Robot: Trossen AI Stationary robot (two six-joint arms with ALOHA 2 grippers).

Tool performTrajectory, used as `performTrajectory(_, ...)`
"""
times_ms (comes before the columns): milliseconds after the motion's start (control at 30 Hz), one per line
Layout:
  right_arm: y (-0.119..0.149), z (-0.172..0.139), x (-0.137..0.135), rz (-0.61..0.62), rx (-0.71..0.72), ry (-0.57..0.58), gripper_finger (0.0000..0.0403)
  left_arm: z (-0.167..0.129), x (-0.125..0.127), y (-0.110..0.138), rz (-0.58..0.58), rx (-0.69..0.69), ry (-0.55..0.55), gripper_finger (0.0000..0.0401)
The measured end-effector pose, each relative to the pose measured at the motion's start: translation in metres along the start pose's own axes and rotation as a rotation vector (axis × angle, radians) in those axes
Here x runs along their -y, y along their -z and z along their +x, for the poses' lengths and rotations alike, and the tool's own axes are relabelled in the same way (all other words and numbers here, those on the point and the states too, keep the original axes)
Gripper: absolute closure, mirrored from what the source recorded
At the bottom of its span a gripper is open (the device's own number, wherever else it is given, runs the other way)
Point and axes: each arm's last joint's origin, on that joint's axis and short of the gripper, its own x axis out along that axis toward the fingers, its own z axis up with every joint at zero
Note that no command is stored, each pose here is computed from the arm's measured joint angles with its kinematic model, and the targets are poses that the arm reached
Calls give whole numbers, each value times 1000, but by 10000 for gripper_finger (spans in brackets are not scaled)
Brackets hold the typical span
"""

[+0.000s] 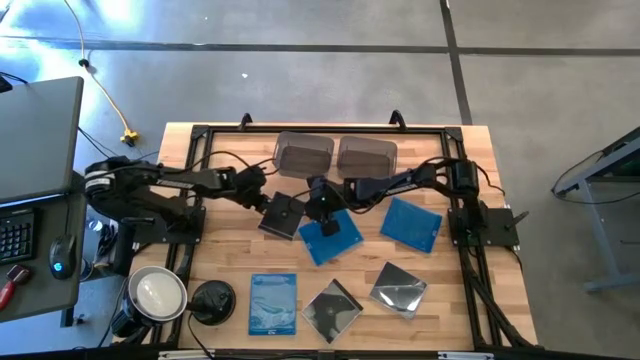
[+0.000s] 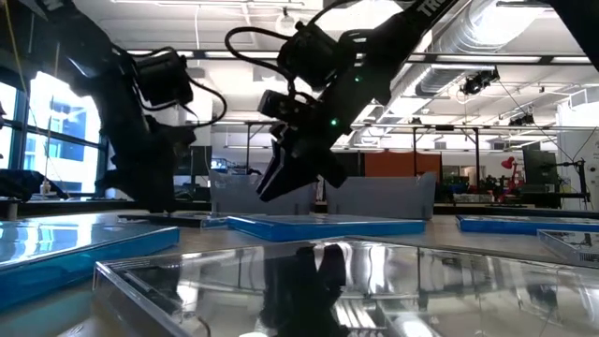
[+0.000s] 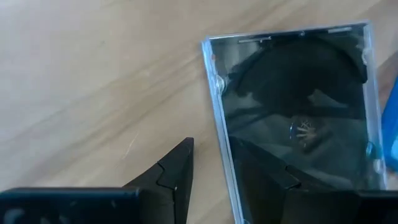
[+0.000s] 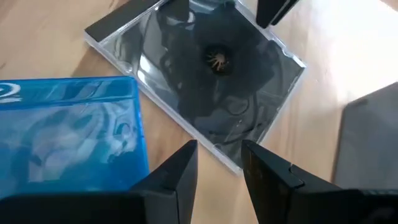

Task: Pick & place jewel cases by type
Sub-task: Put the top black cd case into the left black bin

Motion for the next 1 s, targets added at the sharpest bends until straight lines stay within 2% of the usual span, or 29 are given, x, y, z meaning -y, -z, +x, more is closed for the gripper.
performTrajectory(167,4,2,6,-18,-4,8,284,3,1,-1,-6,10,16,282)
performTrajectory(367,13,11,5,-81,-35,-4,284,4,6,-4,-23,7,95,282)
performTrajectory(533,15,14,3,-146,-59,12,284,5,5,-3,-31,-12,97,282)
performTrajectory(667,13,12,2,-149,-63,15,284,5,5,-3,-34,-16,100,282)
performTrajectory(833,8,11,-7,-144,-19,-56,284,5,5,-2,-33,-20,105,282)
performTrajectory(900,5,11,-12,-174,-19,-66,284,5,5,-2,-29,-21,106,282)
performTrajectory(1000,1,10,-19,-244,-36,-23,284,5,5,-2,-24,-20,105,282)
